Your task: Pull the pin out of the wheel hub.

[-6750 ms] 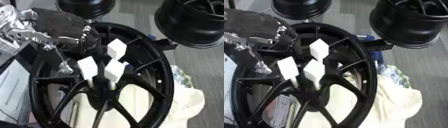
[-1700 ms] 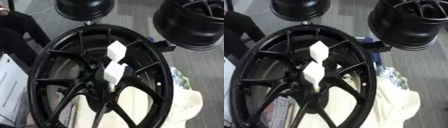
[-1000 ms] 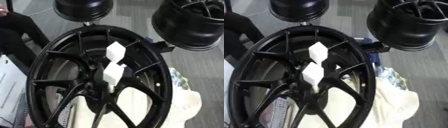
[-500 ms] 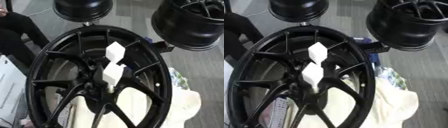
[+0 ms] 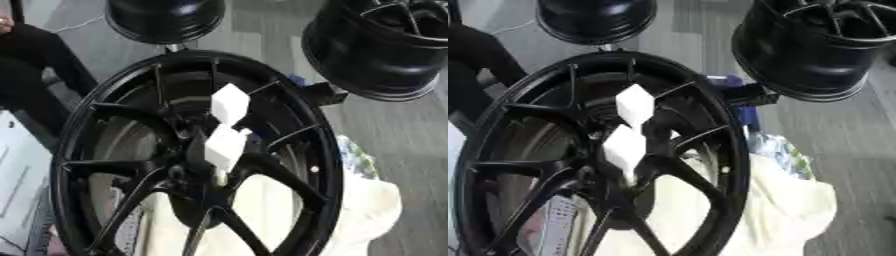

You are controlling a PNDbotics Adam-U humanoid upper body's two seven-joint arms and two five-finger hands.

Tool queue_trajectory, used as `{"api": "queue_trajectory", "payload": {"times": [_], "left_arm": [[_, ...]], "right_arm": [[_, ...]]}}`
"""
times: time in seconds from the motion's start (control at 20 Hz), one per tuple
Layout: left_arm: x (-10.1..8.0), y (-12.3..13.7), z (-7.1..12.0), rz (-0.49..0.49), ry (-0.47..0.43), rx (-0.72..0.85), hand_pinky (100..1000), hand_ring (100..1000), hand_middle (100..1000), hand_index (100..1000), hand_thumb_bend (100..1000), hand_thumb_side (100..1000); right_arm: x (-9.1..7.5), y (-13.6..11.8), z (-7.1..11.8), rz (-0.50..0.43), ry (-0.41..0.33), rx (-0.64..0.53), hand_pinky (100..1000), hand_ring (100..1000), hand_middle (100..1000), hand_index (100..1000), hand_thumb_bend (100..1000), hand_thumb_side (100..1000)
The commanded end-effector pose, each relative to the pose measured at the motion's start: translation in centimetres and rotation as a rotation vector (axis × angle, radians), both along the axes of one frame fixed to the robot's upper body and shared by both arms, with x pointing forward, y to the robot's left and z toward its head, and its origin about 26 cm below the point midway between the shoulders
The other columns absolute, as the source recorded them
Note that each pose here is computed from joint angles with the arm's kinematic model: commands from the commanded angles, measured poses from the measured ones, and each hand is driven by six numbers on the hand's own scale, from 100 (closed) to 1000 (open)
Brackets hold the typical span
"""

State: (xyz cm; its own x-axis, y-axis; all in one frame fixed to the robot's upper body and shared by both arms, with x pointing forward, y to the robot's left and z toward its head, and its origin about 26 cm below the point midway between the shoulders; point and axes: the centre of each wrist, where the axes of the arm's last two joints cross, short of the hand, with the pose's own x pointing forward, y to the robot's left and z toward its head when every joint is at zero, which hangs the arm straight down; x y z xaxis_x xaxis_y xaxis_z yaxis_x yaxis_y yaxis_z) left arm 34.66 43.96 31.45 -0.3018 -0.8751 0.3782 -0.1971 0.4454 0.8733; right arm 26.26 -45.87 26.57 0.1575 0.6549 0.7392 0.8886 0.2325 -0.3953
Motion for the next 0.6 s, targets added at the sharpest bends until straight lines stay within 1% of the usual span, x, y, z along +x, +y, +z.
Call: {"api": "queue_trajectory", "payload": {"times": [0.05,0.2,0.25,0.35,0.45,0.6], "left_arm": [[-2.7,-4.1,3.8,-0.166,-0.153,0.033,886,829,700,843,100,336],[-5.7,-9.1,4.5,-0.357,-0.251,0.029,877,822,697,840,100,360],[-6.4,-10.2,4.5,-0.404,-0.275,0.033,874,820,696,841,100,367],[-6.9,-11.1,4.3,-0.491,-0.312,0.039,870,816,693,840,100,377],[-7.0,-11.6,4.1,-0.571,-0.345,0.040,865,806,679,835,100,377],[-6.8,-11.9,3.8,-0.642,-0.384,0.014,858,797,667,828,100,367]], "right_arm": [[-0.5,0.1,2.0,-0.449,-0.044,0.014,836,609,776,900,100,346],[-0.5,0.1,2.0,-0.452,-0.046,0.014,835,608,777,901,100,348],[-0.5,0.2,2.0,-0.452,-0.048,0.014,835,608,777,901,100,348],[-0.5,0.2,2.1,-0.450,-0.050,0.013,835,609,776,900,100,346],[-0.5,0.3,2.2,-0.446,-0.052,0.007,835,609,776,899,100,342],[-0.5,0.5,2.2,-0.444,-0.054,0.002,835,609,776,899,100,340]]}}
